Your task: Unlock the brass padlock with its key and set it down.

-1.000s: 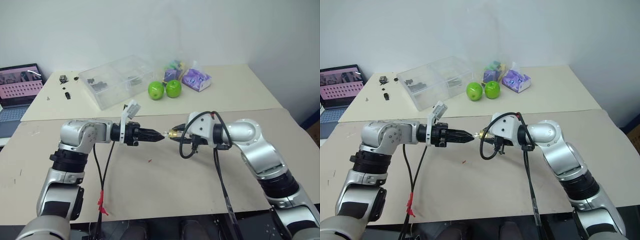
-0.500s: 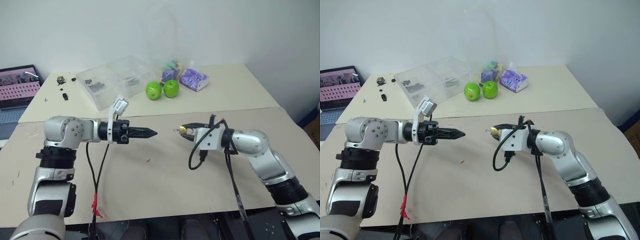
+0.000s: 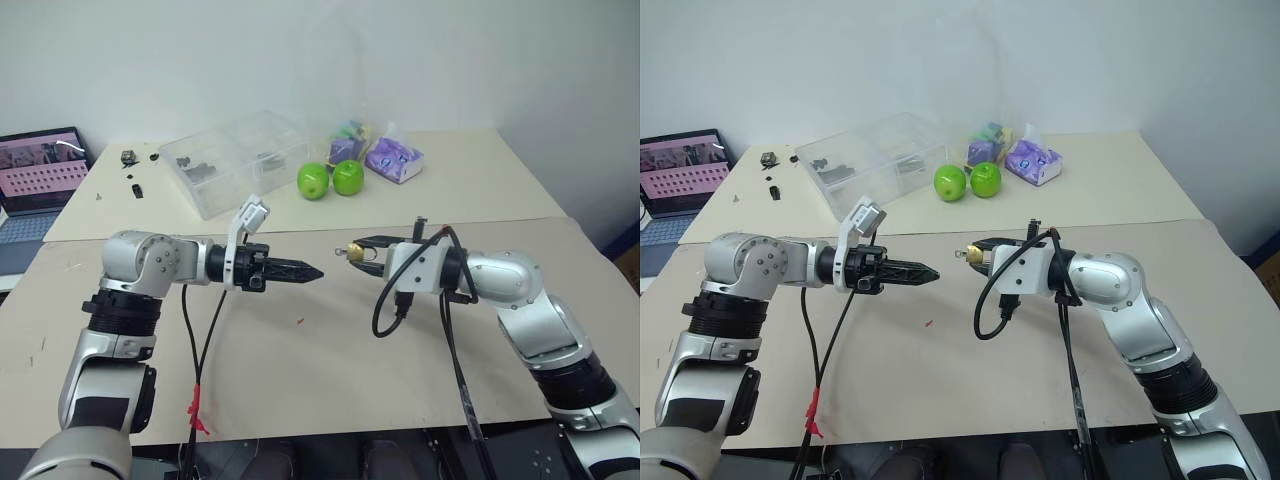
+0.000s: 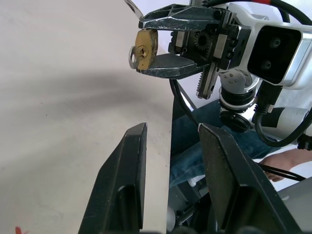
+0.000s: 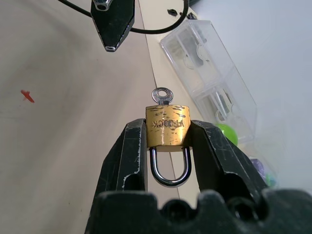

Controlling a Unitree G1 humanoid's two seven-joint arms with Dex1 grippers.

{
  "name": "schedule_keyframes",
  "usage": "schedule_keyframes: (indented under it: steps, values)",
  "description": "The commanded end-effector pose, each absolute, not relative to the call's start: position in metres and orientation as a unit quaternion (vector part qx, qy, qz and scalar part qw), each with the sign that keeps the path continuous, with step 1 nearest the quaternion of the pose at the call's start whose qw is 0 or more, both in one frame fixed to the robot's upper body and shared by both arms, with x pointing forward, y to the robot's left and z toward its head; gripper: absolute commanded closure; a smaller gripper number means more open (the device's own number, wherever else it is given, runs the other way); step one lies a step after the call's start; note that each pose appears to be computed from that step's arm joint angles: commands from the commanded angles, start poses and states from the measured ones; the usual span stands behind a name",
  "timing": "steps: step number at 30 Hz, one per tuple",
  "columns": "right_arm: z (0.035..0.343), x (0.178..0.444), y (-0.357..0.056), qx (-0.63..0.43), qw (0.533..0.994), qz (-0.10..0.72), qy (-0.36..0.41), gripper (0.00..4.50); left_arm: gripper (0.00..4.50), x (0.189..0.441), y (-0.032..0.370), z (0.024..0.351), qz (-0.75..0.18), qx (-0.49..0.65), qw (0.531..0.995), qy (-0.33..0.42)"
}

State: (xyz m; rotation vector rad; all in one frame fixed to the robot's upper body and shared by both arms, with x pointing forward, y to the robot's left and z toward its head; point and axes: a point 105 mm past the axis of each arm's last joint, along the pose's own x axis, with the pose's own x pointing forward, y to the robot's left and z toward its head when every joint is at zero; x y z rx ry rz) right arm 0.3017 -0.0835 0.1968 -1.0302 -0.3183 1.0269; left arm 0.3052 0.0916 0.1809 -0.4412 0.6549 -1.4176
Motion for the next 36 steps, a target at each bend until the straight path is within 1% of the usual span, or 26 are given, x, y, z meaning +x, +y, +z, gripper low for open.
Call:
schedule_keyframes:
  steps: [1,5,10,16,26,30,33,36]
  values:
    - [0.207,0.293,-0.082,-0.462,0.735,0.468,-0.165,3.58,2.74,0.306,0.085,0.204,-0.66,-0.188,0.68,0.258]
    - [0.204,0.289,-0.081,-0.452,0.738,0.475,-0.159,3.58,2.74,0.306,0.082,0.204,-0.664,-0.186,0.677,0.256]
    - [0.211,0.285,-0.076,-0.422,0.752,0.481,-0.16,3.58,2.74,0.305,0.076,0.203,-0.67,-0.186,0.672,0.255]
    - [0.231,0.283,-0.076,-0.388,0.771,0.478,-0.164,3.58,2.74,0.305,0.077,0.2,-0.672,-0.182,0.671,0.254]
    - [0.238,0.279,-0.083,-0.388,0.776,0.474,-0.152,3.58,2.74,0.307,0.077,0.203,-0.675,-0.186,0.67,0.246]
    - [0.235,0.277,-0.082,-0.386,0.776,0.477,-0.146,3.58,2.74,0.308,0.071,0.21,-0.678,-0.18,0.671,0.24]
    - [0.23,0.278,-0.082,-0.382,0.779,0.476,-0.141,3.58,2.74,0.297,0.064,0.226,-0.707,-0.173,0.647,0.226]
    - [0.23,0.277,-0.081,-0.379,0.781,0.477,-0.14,3.58,2.74,0.295,0.061,0.23,-0.719,-0.134,0.652,0.199]
